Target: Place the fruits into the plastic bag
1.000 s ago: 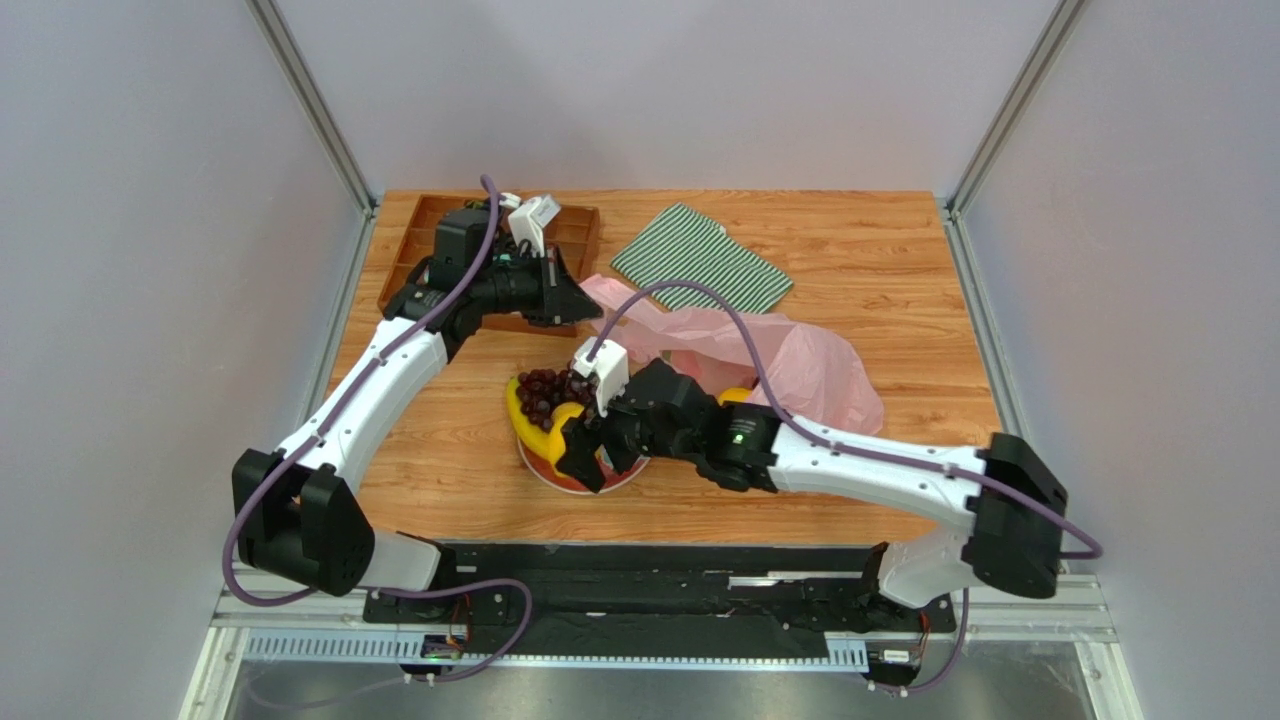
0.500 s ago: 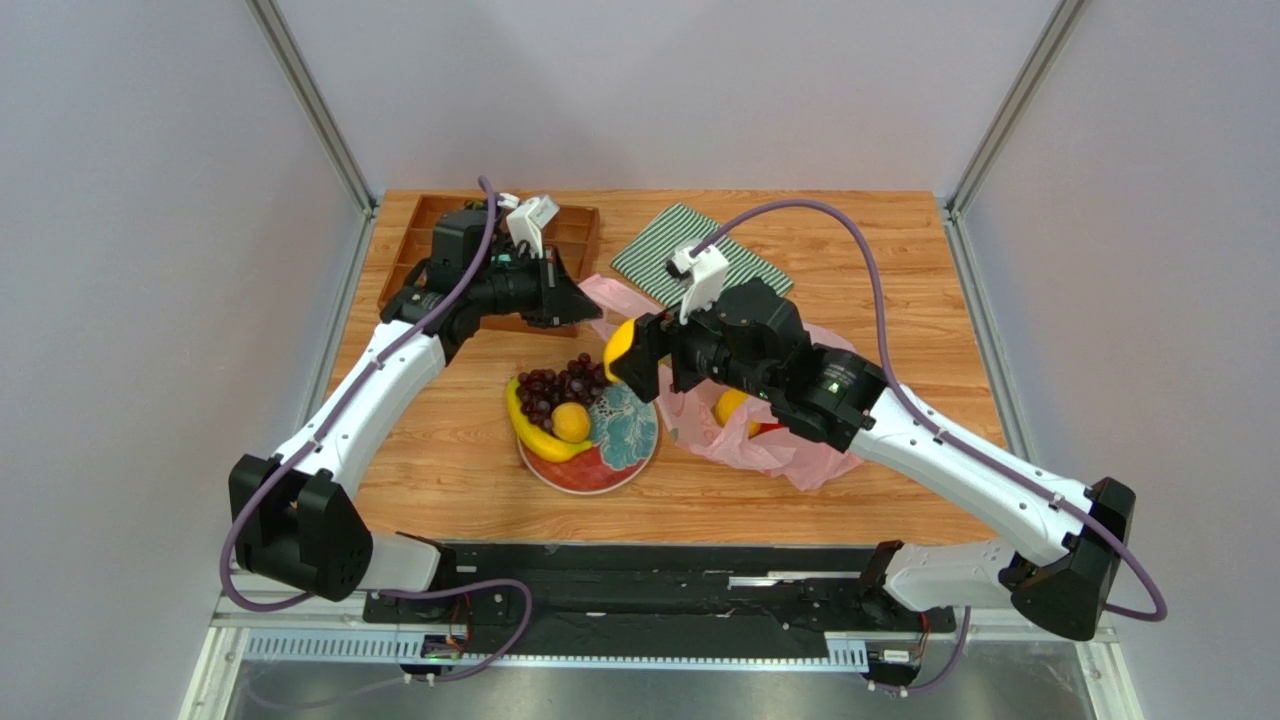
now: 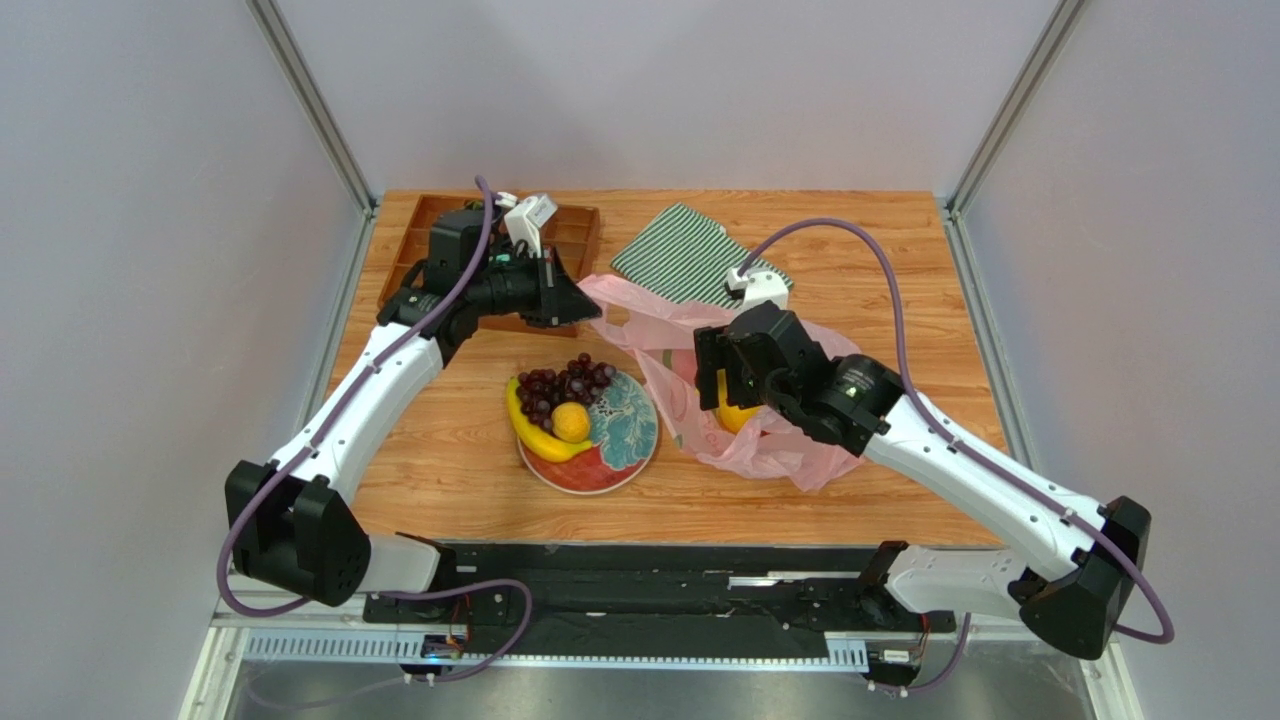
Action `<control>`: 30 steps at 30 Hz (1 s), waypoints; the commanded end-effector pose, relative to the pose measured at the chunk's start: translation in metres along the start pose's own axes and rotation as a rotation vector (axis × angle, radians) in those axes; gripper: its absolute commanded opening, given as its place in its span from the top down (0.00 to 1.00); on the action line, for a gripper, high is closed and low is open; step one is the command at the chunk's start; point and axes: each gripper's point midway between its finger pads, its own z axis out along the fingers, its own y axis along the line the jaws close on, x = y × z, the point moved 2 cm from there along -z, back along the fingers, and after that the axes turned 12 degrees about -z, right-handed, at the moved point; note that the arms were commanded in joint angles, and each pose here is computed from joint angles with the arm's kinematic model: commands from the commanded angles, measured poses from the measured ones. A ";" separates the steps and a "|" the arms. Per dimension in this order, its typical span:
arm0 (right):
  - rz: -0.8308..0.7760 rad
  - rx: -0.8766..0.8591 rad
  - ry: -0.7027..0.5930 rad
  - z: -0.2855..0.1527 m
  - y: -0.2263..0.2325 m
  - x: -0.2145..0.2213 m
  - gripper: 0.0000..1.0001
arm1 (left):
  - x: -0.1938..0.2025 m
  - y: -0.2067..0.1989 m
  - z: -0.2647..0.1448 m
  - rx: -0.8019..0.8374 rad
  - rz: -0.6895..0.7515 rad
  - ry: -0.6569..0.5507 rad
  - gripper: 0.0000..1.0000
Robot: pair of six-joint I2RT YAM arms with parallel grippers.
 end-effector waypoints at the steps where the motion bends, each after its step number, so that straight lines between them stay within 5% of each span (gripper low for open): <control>1: -0.044 0.268 0.066 0.013 -0.038 0.018 0.71 | -0.006 -0.017 -0.010 0.043 0.054 -0.038 1.00; 10: -0.098 0.330 0.174 0.057 -0.035 0.049 0.65 | -0.006 -0.019 -0.011 0.048 0.057 -0.037 1.00; 16: -0.117 0.439 0.249 0.060 -0.059 0.068 0.53 | -0.006 -0.020 -0.012 0.051 0.058 -0.036 1.00; 23: -0.097 0.390 0.263 0.062 -0.059 0.071 0.17 | -0.006 -0.021 -0.012 0.056 0.058 -0.036 1.00; 30: -0.093 0.369 0.262 0.064 -0.055 0.068 0.02 | -0.005 -0.021 -0.012 0.057 0.059 -0.034 1.00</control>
